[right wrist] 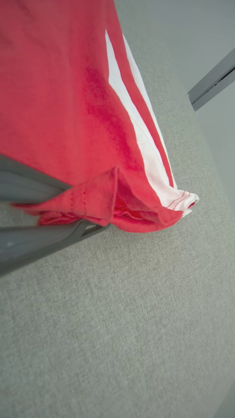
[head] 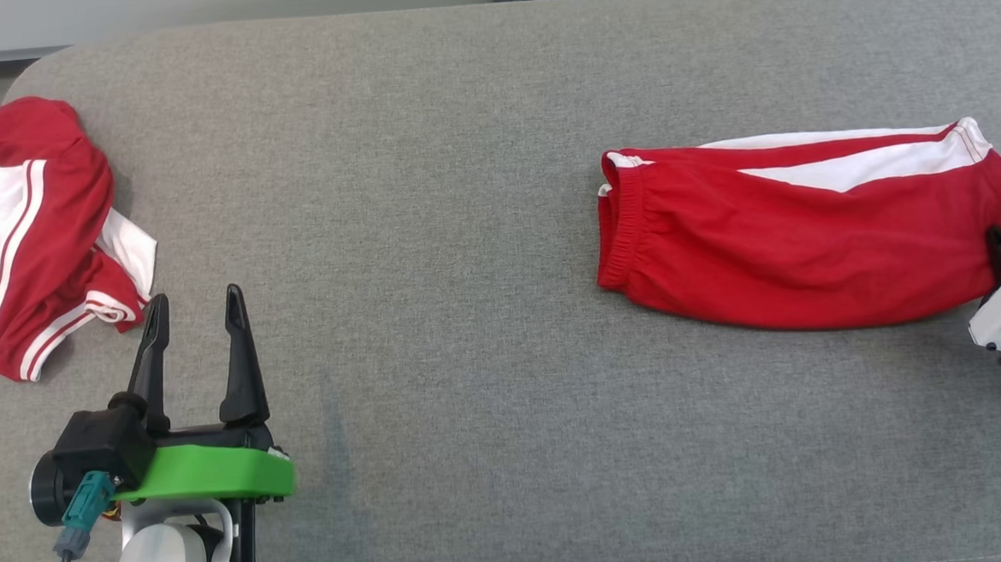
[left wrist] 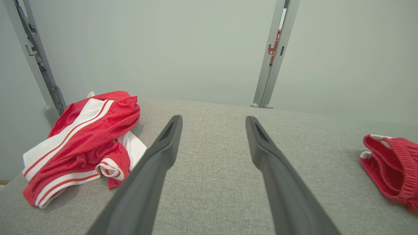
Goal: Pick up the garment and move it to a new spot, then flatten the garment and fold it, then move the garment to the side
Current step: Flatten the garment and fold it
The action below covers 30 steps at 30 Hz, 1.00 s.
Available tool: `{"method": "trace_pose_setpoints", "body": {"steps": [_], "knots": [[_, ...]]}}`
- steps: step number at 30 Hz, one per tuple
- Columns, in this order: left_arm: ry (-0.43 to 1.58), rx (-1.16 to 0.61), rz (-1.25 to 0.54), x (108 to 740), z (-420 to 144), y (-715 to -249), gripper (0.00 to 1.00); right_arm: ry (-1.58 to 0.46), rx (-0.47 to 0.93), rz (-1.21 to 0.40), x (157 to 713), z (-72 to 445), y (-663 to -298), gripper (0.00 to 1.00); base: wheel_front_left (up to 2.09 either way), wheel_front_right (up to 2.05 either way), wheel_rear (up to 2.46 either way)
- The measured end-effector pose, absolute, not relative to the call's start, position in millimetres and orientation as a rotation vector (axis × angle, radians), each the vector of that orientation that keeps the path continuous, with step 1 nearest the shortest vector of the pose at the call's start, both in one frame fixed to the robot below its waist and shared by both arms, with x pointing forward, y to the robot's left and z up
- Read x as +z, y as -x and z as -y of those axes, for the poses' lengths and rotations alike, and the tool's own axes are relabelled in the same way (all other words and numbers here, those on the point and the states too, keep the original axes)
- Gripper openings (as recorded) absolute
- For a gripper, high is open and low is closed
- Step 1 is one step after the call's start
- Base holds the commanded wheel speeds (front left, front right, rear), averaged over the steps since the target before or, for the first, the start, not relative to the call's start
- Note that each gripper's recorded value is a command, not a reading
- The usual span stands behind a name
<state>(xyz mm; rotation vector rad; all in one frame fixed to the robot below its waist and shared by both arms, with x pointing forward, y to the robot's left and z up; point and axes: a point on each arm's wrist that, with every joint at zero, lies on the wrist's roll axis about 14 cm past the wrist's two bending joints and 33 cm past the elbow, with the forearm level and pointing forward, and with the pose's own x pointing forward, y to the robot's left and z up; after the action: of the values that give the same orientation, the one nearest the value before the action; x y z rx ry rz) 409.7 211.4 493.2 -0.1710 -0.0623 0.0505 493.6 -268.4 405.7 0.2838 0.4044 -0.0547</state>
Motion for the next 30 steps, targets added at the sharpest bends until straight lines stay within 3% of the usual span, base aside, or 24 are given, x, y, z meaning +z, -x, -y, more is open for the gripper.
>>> {"method": "trace_pose_setpoints", "body": {"steps": [6, 16, 23, 30], "knots": [[0.156, 0.048, 0.06, 494, -211, -407, 1.0, -0.298, -0.002, -0.343, 425, 249, -501, 0.0, 0.0, 0.0, 0.0], [0.122, 0.074, 0.055, 494, -220, -393, 1.0, -0.326, 0.254, -0.185, 484, 156, -520, 0.0, 0.0, 0.0, 0.0], [0.124, 0.092, 0.048, 493, -224, -384, 1.0, -0.339, 0.448, -0.149, 500, 83, -508, 0.0, 0.0, 0.0, 0.0], [0.136, 0.113, 0.037, 489, -228, -377, 1.0, -0.355, 0.553, -0.224, 475, 34, -479, 0.0, 0.0, 0.0, 0.0]]}}
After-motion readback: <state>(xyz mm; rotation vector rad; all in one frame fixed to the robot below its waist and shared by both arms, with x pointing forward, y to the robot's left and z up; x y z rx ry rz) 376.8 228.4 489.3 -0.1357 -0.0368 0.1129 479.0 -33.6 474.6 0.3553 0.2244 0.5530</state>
